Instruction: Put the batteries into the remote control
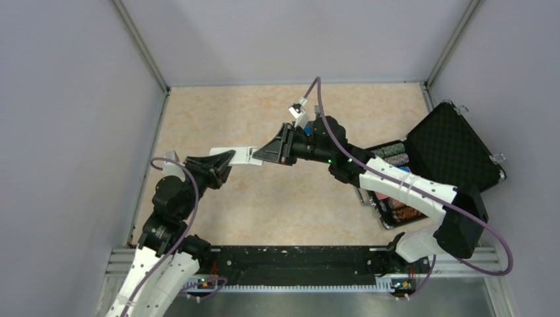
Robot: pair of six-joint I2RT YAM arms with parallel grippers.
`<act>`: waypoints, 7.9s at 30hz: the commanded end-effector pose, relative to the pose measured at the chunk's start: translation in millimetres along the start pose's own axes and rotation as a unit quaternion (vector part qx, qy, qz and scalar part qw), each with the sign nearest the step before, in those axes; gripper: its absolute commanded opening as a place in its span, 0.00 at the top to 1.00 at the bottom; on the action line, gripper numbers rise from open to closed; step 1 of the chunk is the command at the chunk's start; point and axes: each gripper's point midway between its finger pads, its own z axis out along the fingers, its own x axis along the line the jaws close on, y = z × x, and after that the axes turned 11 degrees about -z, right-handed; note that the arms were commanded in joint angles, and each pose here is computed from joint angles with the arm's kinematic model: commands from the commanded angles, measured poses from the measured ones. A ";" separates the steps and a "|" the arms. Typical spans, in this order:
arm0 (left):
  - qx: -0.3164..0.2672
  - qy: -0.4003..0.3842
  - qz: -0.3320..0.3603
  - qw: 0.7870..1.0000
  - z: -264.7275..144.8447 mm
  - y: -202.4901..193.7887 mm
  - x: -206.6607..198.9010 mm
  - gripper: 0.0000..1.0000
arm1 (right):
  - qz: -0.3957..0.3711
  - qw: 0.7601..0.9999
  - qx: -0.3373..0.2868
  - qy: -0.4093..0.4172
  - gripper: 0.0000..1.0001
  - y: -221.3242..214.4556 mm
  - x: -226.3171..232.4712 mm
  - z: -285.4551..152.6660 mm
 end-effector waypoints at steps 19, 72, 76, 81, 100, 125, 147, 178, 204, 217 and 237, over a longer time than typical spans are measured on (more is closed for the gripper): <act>0.126 0.026 0.053 0.990 -6.4 -48.5 -13.8 1.00 | -0.073 0.995 0.023 0.059 0.67 5.9 9.4 2.8; 0.155 0.147 0.286 0.934 35.9 -3.1 157.6 1.00 | -0.196 0.918 0.280 -0.200 0.50 -132.9 -160.6 -103.5; 0.161 0.162 0.290 0.929 35.9 -2.0 165.4 1.00 | -0.293 0.870 0.372 -0.134 0.52 -194.6 -138.9 -109.0; 0.112 0.185 0.308 0.927 33.7 16.9 166.0 1.00 | -0.378 0.821 0.415 -0.107 0.57 -222.3 -152.4 -116.2; 0.030 0.195 0.322 0.926 29.9 46.8 156.8 1.00 | -0.530 0.679 0.506 0.048 0.58 -267.2 -166.9 -142.0; 0.018 0.201 0.305 0.931 29.5 56.0 162.5 1.00 | -0.566 0.645 0.513 0.012 0.92 -283.9 -195.5 -136.4; 0.018 0.176 0.303 0.936 30.7 50.6 142.9 1.00 | -0.595 0.708 0.381 0.021 1.00 -196.6 -89.0 -112.2; 0.060 -0.136 0.137 0.979 12.2 -17.7 -40.7 1.00 | 0.016 0.977 -0.085 0.194 1.00 36.7 40.8 -41.2; 0.078 -0.150 0.128 0.977 7.8 -24.5 -46.5 1.00 | 0.060 0.984 -0.082 0.149 1.00 28.7 9.1 -25.2; 0.091 -0.148 0.147 0.974 5.8 -30.0 -46.6 1.00 | 0.067 0.985 -0.083 0.133 1.00 29.4 -0.4 -17.3; 0.096 -0.177 0.129 0.971 -1.8 -33.9 -61.1 1.00 | 0.137 0.981 -0.105 0.084 1.00 27.2 -15.3 -15.7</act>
